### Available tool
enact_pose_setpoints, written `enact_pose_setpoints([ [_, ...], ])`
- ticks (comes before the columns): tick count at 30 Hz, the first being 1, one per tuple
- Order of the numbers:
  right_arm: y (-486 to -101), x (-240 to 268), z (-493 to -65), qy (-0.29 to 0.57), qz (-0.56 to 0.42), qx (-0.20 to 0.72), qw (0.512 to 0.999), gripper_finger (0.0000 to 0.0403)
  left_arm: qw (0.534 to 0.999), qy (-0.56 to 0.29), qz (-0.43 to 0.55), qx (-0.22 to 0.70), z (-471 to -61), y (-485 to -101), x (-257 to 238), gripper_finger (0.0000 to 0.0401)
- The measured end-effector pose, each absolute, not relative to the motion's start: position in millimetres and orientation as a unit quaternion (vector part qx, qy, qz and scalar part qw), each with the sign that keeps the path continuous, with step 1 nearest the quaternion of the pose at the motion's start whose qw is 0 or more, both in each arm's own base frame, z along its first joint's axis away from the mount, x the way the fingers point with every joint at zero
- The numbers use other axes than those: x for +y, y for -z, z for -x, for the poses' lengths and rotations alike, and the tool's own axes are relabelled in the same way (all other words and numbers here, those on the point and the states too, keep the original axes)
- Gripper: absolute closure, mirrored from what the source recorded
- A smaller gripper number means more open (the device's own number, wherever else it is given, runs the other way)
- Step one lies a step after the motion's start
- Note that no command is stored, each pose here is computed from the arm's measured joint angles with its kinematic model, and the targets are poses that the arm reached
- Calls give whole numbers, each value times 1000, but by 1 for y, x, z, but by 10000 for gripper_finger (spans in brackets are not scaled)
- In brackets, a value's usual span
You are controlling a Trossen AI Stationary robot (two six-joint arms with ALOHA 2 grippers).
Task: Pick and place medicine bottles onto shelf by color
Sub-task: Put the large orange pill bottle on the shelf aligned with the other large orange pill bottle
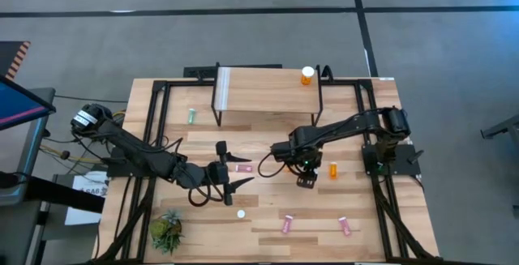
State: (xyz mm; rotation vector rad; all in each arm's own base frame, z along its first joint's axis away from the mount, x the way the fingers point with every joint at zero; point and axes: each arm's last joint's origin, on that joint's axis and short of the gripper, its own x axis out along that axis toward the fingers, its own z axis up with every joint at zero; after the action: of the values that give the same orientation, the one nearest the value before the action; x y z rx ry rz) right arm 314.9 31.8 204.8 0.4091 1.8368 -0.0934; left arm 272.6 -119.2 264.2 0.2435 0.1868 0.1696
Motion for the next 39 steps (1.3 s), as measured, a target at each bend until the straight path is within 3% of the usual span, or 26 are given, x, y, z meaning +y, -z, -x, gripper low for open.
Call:
enact_pose_setpoints([
  [39,-186,43,-300,60,-154,812,560,152,985,-83,-119,94,-273,-264,-119,168],
])
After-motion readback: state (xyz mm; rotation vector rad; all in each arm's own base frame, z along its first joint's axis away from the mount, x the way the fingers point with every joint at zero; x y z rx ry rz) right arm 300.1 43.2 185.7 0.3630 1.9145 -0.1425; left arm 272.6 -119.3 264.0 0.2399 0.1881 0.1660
